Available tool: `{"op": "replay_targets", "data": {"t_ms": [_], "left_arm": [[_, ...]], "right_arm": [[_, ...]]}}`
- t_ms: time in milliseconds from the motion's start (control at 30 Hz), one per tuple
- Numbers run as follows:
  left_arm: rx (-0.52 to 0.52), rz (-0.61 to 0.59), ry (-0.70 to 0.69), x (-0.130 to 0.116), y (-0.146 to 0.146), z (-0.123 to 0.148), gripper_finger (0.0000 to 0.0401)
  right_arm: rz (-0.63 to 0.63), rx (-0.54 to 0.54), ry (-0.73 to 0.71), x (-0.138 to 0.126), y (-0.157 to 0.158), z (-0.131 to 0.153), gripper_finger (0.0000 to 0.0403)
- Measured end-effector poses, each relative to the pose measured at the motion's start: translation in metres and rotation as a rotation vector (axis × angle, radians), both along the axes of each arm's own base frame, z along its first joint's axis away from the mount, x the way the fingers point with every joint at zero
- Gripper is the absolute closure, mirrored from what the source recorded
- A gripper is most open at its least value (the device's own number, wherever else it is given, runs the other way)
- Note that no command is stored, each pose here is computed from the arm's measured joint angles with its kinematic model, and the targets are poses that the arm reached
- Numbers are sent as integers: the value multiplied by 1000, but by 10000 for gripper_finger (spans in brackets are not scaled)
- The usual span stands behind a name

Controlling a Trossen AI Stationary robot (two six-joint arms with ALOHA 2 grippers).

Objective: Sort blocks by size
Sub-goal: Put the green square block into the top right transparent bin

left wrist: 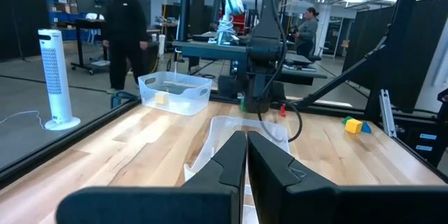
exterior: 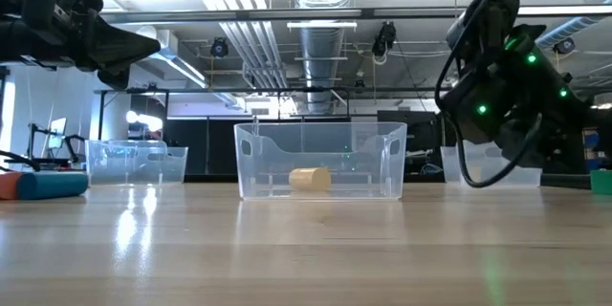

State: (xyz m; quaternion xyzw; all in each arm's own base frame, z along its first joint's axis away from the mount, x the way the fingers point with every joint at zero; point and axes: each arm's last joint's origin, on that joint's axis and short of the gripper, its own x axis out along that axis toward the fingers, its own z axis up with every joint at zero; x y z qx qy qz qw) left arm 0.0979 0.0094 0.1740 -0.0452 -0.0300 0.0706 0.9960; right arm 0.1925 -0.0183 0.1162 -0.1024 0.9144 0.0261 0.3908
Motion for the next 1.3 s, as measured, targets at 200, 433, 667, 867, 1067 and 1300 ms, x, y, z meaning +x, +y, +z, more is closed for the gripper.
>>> {"op": "replay_targets", "data": {"t_ms": [200, 433, 667, 867, 1067, 1300], "left_arm": [[0, 0, 0, 0, 0, 0, 401], [0, 0, 1, 0, 0, 0, 401], [0, 0, 0, 0, 0, 0, 401], [0, 0, 0, 0, 0, 0, 401], [0, -1, 1, 0, 0, 0, 401], [0, 0, 0, 0, 0, 0, 401]], "right_arm": [[32, 1, 37, -10, 0, -10, 137], [37, 2, 35, -11, -1, -16, 189], [31, -2, -23, -8, -1, -20, 240], [28, 3, -20, -8, 0, -20, 257], [26, 0, -36, -3, -1, -18, 272], [-150, -76, -134, 23, -8, 22, 273]]}}
